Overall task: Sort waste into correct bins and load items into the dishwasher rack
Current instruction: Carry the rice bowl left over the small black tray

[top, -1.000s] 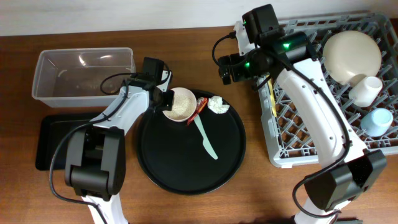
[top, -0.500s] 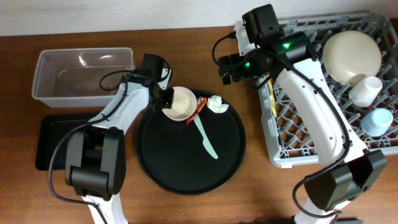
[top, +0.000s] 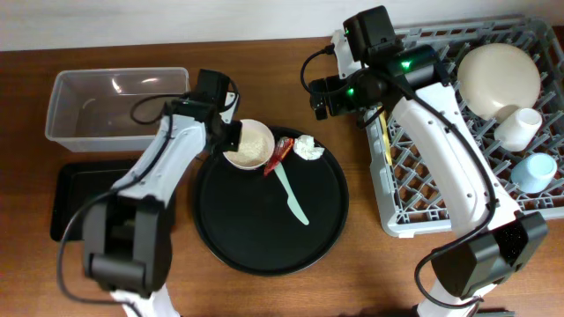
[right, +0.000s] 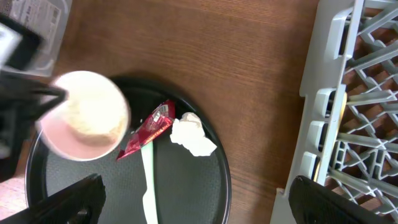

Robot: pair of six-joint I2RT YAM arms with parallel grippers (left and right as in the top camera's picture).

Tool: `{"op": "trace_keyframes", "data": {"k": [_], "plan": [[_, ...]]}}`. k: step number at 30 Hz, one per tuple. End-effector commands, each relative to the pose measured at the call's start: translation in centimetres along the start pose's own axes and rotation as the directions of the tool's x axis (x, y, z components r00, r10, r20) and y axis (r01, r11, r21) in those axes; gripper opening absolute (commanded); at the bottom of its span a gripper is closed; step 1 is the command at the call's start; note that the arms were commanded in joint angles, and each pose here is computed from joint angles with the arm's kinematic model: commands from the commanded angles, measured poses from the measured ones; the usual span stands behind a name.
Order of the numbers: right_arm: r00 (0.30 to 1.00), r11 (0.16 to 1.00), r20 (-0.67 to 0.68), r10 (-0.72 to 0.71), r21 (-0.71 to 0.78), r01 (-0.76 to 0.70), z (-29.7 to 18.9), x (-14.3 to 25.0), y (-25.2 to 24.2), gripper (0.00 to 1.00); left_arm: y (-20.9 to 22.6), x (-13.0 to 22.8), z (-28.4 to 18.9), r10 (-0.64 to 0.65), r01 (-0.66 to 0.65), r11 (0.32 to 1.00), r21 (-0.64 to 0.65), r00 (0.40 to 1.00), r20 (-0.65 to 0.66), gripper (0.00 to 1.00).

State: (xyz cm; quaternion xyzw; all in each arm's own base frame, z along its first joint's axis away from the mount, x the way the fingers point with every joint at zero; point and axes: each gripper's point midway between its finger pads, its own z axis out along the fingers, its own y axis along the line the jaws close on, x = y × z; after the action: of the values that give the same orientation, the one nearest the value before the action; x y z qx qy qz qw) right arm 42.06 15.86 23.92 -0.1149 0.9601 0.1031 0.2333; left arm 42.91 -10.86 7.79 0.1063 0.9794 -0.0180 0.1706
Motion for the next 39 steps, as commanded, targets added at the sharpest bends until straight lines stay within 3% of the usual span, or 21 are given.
{"op": "trace_keyframes", "data": {"k": [1,9,12,18,22,27,39], "plan": [[0.999,1.000,0.036,0.008,-0.010,-0.008,-1.2,-0.7,0.3,0.98,1.8,-1.9,-6.2,0.005,0.008,0.995,-0.104,0.993,0.120,0.01],[0.999,1.000,0.036,0.008,-0.010,-0.008,-1.2,-0.7,0.3,0.98,3.6,0.9,-10.0,-0.011,0.024,0.982,-0.187,0.998,0.068,0.01],[0.999,1.000,0.036,0.008,-0.010,-0.008,-1.2,-0.7,0.3,0.98,6.9,3.3,-11.7,-0.097,0.099,0.953,-0.286,0.995,0.020,0.01],[0.999,1.000,0.036,0.008,-0.010,-0.008,-1.2,-0.7,0.3,0.98,12.8,7.0,-13.4,-0.296,0.268,0.897,-0.351,0.955,-0.028,0.01],[0.999,1.000,0.036,0.008,-0.010,-0.008,-1.2,-0.7,0.3,0.98,18.6,9.4,-14.7,-0.409,0.352,0.800,-0.486,0.913,-0.011,0.01],[0.999,1.000,0.037,0.008,-0.010,-0.007,-1.2,-0.7,0.3,0.98,22.5,11.6,-16.3,-0.437,0.327,0.685,-0.651,0.899,-0.008,0.01],[0.999,1.000,0.037,0.007,-0.010,-0.007,-1.2,-0.7,0.3,0.98,23.6,11.7,-16.5,-0.272,0.107,0.736,-0.669,0.951,-0.147,0.01]]}}
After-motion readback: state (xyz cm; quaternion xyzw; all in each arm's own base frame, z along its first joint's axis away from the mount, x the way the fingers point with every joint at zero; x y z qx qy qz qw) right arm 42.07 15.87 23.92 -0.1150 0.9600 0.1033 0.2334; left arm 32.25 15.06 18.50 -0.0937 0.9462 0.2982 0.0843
